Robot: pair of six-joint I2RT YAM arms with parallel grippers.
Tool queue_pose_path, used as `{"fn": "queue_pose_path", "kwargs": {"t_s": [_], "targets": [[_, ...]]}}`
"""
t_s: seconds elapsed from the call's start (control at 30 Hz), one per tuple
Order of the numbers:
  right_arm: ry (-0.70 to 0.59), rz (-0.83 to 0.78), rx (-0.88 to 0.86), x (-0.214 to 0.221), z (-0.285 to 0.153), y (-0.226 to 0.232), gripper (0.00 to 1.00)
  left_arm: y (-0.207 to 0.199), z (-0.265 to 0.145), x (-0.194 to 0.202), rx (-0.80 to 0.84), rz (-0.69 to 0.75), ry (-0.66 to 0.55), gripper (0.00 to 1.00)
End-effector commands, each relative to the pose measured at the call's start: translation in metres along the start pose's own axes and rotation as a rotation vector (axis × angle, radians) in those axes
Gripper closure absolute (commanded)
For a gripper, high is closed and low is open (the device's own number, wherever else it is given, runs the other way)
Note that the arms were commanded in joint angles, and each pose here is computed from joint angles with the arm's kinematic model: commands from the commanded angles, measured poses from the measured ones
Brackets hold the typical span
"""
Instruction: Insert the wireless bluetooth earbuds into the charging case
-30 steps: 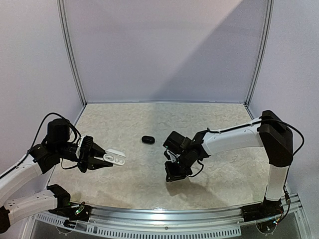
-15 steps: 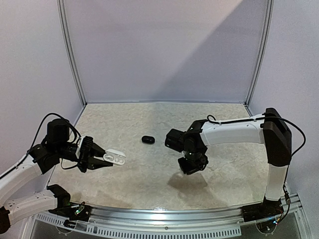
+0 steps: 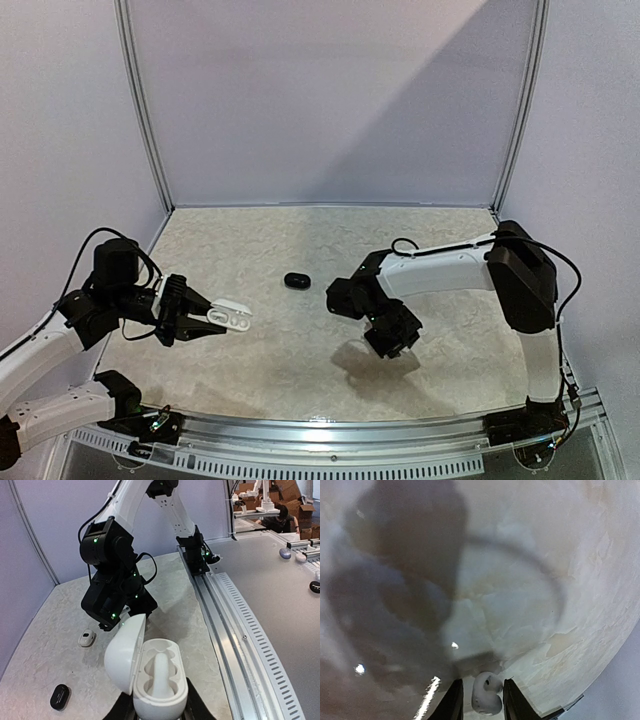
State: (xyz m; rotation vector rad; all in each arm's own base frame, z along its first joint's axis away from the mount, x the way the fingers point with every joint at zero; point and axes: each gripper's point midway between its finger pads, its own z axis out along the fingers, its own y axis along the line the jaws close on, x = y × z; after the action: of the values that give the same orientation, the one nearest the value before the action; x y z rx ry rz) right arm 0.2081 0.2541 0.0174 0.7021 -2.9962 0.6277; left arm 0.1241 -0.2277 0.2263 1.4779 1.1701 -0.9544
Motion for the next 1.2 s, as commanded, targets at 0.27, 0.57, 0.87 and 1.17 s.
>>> {"fn": "queue_pose_path", "kwargs": {"t_s": [0.27, 0.57, 0.87, 1.17], "targets": [[0.014, -0.019, -0.079, -0.006, -0.001, 0.032, 0.71, -0.003, 0.001, -0.001, 0.007, 0.022, 0.008, 1.0], [-0.147, -0.127, -0.162, -0.028, -0.044, 0.013, 0.68, -0.004, 0.001, -0.001, 0.011, 0.02, 0.008, 1.0], [-0.396, -0.777, -0.238, 0.039, -0.043, 0.007, 0.64, -0.004, 0.0, -0.001, 0.004, 0.02, 0.023, 1.0], [-0.559, -1.332, -0.213, 0.072, -0.031, 0.007, 0.7, -0.001, 0.0, -0.002, -0.001, 0.022, 0.039, 1.0]]}}
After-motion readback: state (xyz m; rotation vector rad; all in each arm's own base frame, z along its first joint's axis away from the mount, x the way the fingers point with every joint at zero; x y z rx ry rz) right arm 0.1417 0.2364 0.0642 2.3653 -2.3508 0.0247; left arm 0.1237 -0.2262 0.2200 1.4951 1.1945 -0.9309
